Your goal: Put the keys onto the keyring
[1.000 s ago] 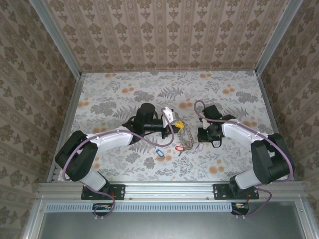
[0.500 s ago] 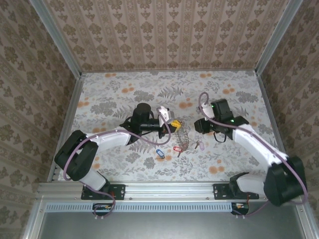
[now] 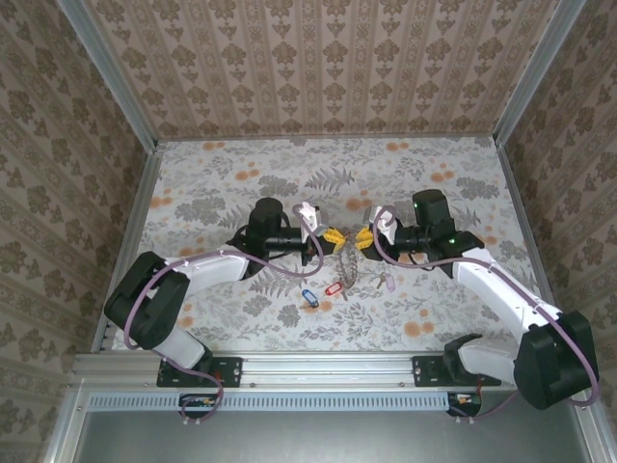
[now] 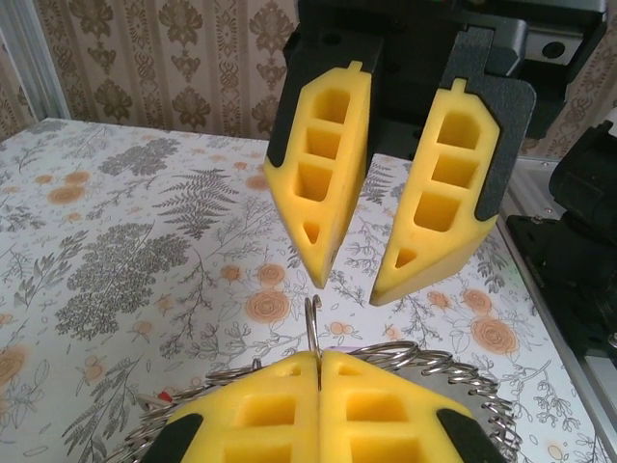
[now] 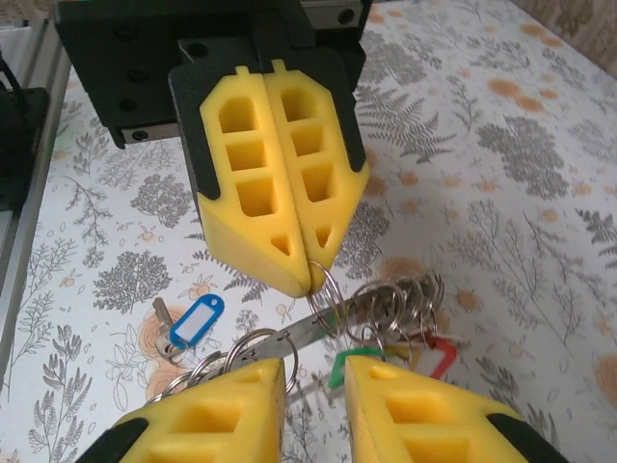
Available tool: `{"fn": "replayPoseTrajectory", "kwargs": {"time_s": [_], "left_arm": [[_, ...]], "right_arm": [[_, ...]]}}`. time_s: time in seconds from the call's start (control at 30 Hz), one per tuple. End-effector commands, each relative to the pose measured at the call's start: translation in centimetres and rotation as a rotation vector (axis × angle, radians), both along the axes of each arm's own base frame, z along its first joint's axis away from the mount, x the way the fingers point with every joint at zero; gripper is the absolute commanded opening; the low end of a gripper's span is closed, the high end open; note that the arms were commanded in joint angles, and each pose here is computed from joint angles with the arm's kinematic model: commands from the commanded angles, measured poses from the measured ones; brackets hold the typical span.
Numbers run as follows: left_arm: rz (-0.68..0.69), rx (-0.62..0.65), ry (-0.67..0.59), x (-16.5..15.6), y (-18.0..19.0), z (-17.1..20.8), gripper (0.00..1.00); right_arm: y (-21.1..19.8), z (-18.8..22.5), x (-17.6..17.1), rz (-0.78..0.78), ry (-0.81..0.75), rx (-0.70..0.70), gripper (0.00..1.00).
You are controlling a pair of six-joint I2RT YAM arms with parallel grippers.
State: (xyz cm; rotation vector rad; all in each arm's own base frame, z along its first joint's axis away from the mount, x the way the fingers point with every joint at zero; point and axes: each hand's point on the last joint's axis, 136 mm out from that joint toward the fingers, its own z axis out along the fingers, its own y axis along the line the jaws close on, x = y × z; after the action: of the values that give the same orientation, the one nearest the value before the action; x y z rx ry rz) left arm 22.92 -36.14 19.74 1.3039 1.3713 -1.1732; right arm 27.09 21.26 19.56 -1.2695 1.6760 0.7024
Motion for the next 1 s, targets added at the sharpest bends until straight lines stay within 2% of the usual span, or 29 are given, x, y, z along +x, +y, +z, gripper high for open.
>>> {"fn": "replayPoseTrajectory", "kwargs": {"time_s": [0.0,0.7,0.97], "left_arm": [[-0.035,-0.062,-0.032,-0.1,-0.1,1.9,0.00],[-0.050,-0.070,-0.035,-0.2,0.0,2.4,0.00],[-0.049,-0.071,-0.037,-0.1,0.1,2.5,0.00]], "right_arm": [[1.1,2.1,0.0,0.096,-0.099,0.045,0.25],[1.6,1.9,1.6,0.086,-0.074,0.057,0.27],[1.9,1.7,1.2,0.121,-0.033,0.064,0.14]]}}
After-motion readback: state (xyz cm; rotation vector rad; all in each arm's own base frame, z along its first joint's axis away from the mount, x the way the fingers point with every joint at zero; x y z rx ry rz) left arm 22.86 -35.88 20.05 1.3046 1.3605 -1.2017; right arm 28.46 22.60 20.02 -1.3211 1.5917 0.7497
